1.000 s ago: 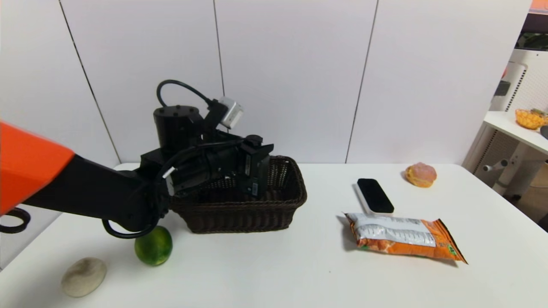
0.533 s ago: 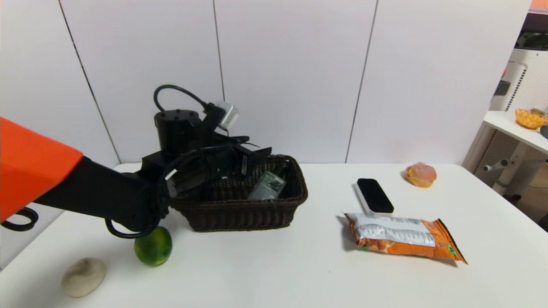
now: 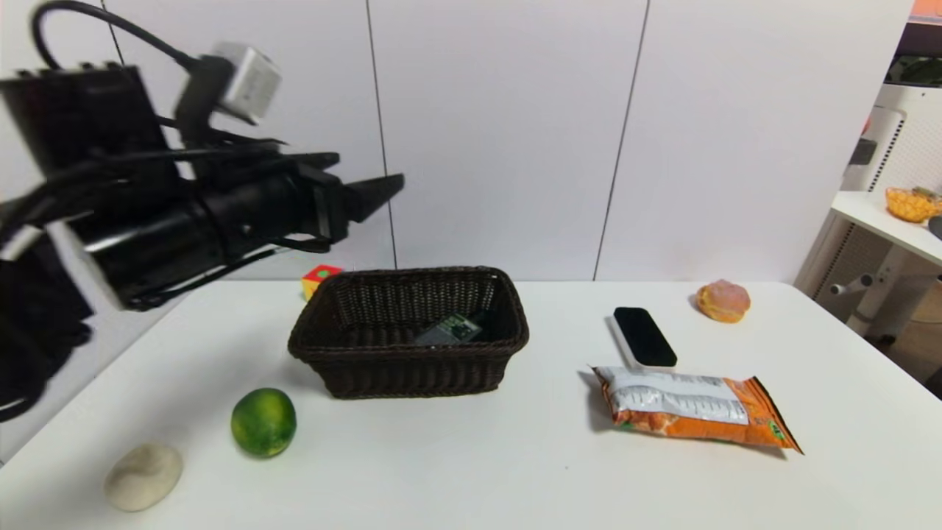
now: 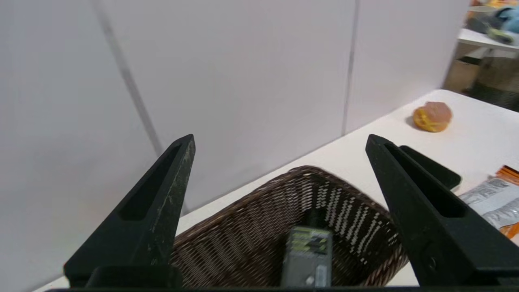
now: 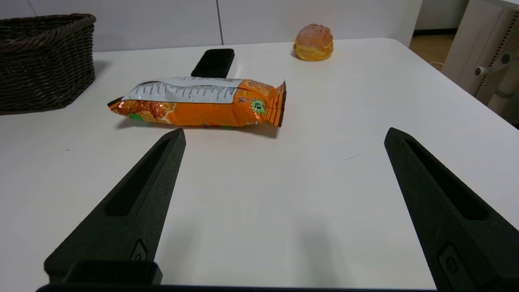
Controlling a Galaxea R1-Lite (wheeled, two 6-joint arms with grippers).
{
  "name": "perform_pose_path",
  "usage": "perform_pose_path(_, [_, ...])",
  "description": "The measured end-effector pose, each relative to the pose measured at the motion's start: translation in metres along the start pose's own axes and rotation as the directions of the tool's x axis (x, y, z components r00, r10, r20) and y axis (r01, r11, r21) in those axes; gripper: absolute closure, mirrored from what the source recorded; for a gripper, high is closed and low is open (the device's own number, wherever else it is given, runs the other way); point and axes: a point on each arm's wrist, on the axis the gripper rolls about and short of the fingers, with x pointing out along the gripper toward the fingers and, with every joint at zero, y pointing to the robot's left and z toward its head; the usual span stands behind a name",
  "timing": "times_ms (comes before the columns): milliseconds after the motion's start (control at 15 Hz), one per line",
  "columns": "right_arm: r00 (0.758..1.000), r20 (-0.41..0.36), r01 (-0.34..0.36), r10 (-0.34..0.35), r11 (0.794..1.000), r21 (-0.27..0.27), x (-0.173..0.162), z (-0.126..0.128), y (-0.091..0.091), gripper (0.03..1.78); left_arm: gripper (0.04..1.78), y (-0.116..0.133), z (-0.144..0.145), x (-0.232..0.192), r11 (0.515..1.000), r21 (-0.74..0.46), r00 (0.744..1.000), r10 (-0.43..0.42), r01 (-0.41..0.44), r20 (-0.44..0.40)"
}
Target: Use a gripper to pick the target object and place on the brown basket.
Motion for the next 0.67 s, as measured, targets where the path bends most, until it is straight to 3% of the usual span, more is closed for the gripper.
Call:
perform_pose_path(133, [1.000, 0.000, 0.000, 0.000, 1.000, -0.001, 0.000, 0.000, 0.000, 0.12, 0.25, 0.017, 0.019, -0.051, 0.990, 0.027, 0.990, 0.138, -0.138, -0.024])
perform_pose_path(267, [1.000, 0.000, 0.000, 0.000, 1.000, -0.001, 0.000, 0.000, 0.000, 0.12, 0.22, 0.024, 0.022, -0.109, 0.962, 0.044, 0.961, 0.273, -0.270, -0.055])
perform_pose_path(467, [1.000, 0.000, 0.000, 0.000, 1.000, -0.001, 0.000, 0.000, 0.000, 0.12, 0.19, 0.007, -0.002, -0.182, 0.928, 0.039, 0.924, 0.373, -0.370, -0.089])
perform_pose_path(667, [1.000, 0.001, 0.000, 0.000, 1.000, 0.000, 0.000, 0.000, 0.000, 0.12, 0.16, -0.019, -0.050, -0.239, 0.913, 0.035, 0.905, 0.408, -0.407, -0.119])
